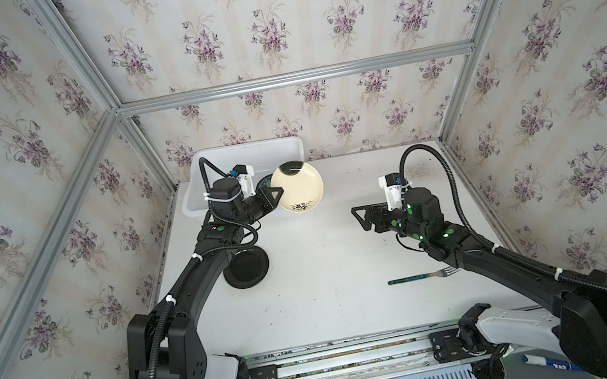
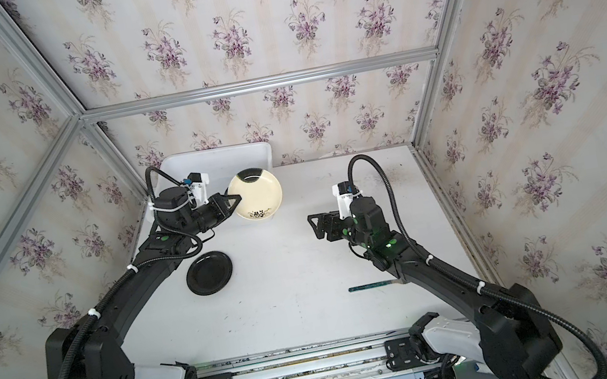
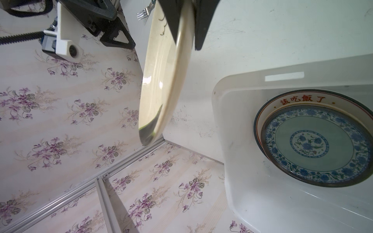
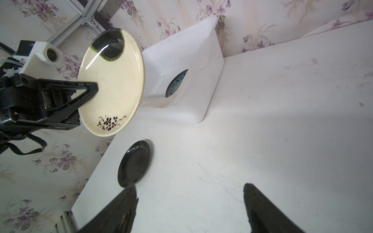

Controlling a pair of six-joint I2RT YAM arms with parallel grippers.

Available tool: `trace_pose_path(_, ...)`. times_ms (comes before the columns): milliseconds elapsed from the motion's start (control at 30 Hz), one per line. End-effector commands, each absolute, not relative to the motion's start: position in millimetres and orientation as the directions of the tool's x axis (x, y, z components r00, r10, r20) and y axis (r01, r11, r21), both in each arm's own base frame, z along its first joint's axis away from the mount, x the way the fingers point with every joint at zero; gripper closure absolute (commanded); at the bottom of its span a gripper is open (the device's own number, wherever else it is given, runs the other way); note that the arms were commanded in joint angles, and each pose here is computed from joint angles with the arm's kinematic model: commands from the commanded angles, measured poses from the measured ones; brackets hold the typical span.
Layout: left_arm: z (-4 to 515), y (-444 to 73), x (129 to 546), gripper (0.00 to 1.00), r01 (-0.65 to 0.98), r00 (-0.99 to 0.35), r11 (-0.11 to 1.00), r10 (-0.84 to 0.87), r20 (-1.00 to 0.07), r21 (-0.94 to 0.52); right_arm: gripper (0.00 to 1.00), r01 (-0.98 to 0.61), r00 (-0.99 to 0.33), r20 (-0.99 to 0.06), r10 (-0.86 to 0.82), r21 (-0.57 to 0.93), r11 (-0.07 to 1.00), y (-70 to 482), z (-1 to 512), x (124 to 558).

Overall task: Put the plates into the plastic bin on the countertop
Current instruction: 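Lift the cream plate with the left gripper while the right gripper withdraws, then lower the cream plate into the bin and open the left gripper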

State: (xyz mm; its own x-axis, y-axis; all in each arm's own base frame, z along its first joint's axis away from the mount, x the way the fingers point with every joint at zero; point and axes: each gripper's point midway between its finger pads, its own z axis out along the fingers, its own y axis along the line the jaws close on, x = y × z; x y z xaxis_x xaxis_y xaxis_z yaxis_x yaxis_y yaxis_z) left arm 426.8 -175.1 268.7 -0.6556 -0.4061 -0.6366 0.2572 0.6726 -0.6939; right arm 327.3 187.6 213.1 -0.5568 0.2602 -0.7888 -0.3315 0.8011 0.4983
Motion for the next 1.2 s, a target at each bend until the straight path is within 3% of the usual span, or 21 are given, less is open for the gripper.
trace_pose_path(0,278.7,-169.4,443.0,1.0,0.273,-0.609,0.711,-0.394,-0.688,-0.648,0.14,-0.286,-0.503,-0.833,0.231,0.412,0.865,165.9,210.7,326.7)
trace_pose_path(267,286.1,-132.4,493.4,1.0,0.136,-0.516,0.877,-0.335,-0.789,-0.461,0.13,-0.22,-0.45,-0.867,0.215,0.341,0.914,138.5,215.0,315.8)
trace_pose_path(600,264.1,-96.8,551.0,1.0,-0.003,-0.514,0.974,-0.198,-0.835,-0.229,0.13,-0.25,-0.416,-0.892,0.178,0.3,0.921,129.0,222.3,296.1)
trace_pose_path(967,208.6,-99.4,585.5,0.93,-0.029,-0.651,0.998,-0.067,-0.756,-0.063,0.13,-0.247,-0.44,-0.883,0.163,0.293,0.924,123.0,215.8,281.8)
trace_pose_path(1167,180.6,-106.9,584.8,0.9,-0.002,-0.703,0.998,-0.047,-0.71,-0.064,0.13,-0.203,-0.457,-0.872,0.174,0.293,0.934,116.5,209.4,281.7)
